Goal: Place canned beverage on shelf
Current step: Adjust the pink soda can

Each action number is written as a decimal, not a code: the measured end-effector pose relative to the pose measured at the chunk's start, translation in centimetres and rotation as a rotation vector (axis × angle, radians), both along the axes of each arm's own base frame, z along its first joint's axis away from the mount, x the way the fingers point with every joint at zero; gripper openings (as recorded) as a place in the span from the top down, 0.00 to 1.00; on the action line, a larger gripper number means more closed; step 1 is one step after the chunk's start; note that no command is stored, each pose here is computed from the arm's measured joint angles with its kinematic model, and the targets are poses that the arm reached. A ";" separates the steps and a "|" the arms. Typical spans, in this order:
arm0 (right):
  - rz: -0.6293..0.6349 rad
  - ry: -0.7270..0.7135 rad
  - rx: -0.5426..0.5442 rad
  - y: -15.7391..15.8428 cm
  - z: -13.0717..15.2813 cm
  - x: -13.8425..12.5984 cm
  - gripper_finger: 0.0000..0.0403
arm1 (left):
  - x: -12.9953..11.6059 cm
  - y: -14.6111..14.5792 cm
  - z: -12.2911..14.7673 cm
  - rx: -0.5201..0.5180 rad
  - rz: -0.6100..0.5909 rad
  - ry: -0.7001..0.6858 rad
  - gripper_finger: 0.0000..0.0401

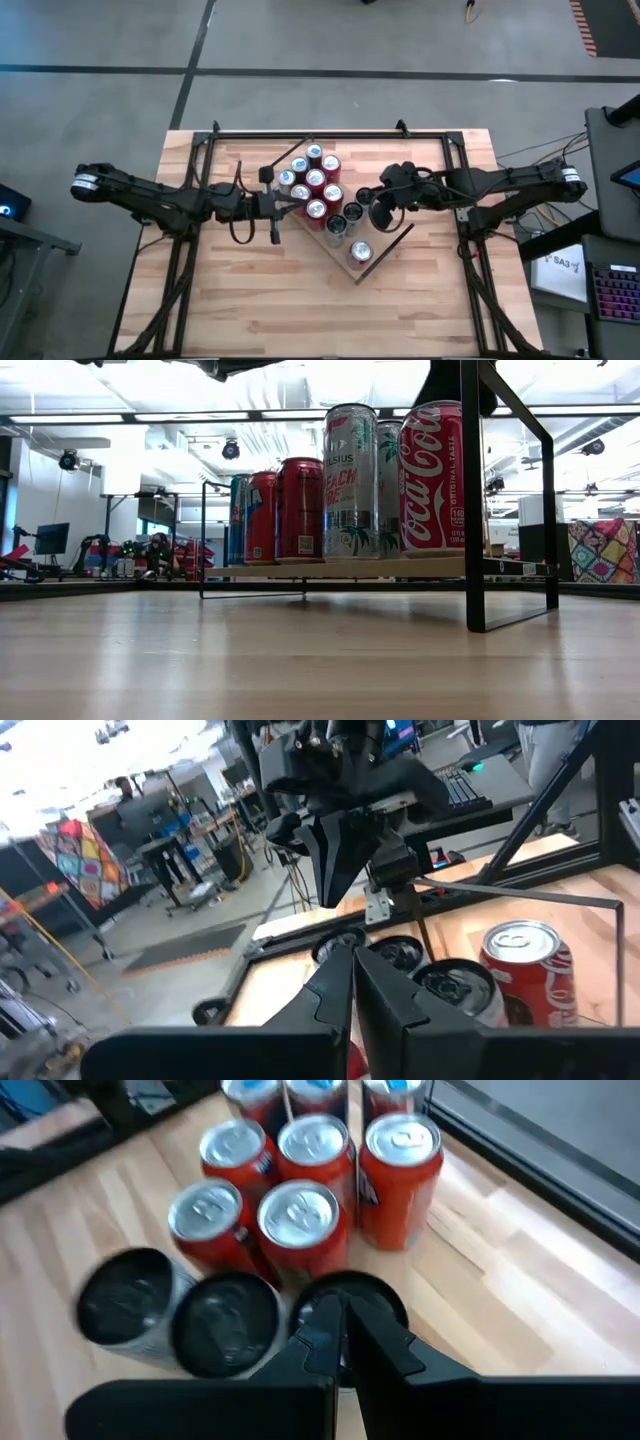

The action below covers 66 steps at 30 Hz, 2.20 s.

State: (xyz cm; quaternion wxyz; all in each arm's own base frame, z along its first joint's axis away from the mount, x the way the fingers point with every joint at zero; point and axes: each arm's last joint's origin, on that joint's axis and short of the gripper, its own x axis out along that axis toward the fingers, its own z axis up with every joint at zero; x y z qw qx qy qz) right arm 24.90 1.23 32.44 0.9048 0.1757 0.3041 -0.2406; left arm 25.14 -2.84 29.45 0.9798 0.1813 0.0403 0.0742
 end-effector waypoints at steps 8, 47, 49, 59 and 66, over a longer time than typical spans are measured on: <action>0.040 -0.122 0.012 1.1 3.6 0.1 0.97 | 0.1 0.0 0.9 0.128 -0.007 0.026 1.00; 0.255 -0.048 0.140 8.2 5.7 14.5 0.97 | -10.7 3.1 3.2 0.261 -0.001 -0.231 1.00; 0.251 -0.019 0.185 8.3 5.7 14.6 0.97 | -11.2 3.1 3.7 0.264 0.003 -0.259 1.00; 0.212 0.058 0.388 9.2 5.6 14.3 0.97 | -11.7 3.1 3.3 0.254 0.001 -0.244 1.00; 0.091 0.243 0.424 8.7 5.2 12.3 0.97 | -11.6 3.1 3.2 0.254 0.000 -0.236 1.00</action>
